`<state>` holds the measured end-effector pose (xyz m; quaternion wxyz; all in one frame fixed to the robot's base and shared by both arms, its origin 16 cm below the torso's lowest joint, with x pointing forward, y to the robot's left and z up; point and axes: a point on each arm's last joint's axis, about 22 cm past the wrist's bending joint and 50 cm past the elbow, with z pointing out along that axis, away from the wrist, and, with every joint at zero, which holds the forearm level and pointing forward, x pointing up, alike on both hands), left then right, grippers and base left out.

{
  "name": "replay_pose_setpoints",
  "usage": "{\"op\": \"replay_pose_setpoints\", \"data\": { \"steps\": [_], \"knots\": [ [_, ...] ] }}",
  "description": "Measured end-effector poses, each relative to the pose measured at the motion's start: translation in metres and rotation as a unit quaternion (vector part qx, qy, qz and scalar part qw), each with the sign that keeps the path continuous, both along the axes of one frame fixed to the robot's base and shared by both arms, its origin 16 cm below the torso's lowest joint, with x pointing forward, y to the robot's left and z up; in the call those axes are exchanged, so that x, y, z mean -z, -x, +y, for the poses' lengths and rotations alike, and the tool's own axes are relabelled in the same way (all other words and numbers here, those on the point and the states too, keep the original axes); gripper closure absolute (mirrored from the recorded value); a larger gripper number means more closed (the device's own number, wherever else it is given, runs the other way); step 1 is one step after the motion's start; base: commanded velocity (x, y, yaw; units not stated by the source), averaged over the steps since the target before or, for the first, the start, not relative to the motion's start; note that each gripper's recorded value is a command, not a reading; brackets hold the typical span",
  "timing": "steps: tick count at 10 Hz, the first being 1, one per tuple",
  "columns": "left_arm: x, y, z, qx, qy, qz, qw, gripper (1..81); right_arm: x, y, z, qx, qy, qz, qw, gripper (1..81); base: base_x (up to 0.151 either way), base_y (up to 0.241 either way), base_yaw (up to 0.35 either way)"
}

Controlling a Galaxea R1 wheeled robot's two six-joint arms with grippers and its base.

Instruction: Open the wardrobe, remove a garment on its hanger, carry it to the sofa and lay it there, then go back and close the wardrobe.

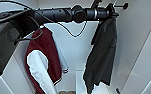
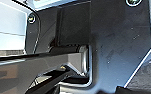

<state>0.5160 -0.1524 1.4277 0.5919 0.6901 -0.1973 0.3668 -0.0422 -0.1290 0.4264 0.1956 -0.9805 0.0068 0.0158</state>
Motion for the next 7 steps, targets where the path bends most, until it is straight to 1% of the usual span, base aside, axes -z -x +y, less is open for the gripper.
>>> {"op": "replay_pose_setpoints", "data": {
  "steps": [2,3,4,6,7],
  "knots": [
    [0.041,0.016,-0.002,0.026,-0.011,0.029,0.9992,81.1,0.000,-0.001,0.000,0.001,-0.001,-0.003,1.0000,1.0,0.000,0.000,0.000],
    [0.060,0.019,0.001,0.030,-0.019,0.045,0.9984,81.1,0.000,-0.002,0.001,0.001,-0.001,-0.003,1.0000,1.0,0.000,0.000,0.000],
    [0.069,0.022,0.004,0.034,-0.020,0.053,0.9978,81.1,0.000,-0.003,0.001,0.001,-0.001,-0.004,1.0000,1.0,0.000,0.000,0.000],
    [0.079,0.028,0.003,0.043,-0.020,0.051,0.9976,81.1,0.000,-0.004,0.001,0.001,-0.002,-0.005,1.0000,1.0,0.000,0.000,0.000],
    [0.088,0.027,0.004,0.044,-0.020,0.057,0.9972,81.1,0.000,-0.004,0.001,0.001,-0.001,-0.005,1.0000,1.0,-0.067,0.000,0.000]
  ]
}}
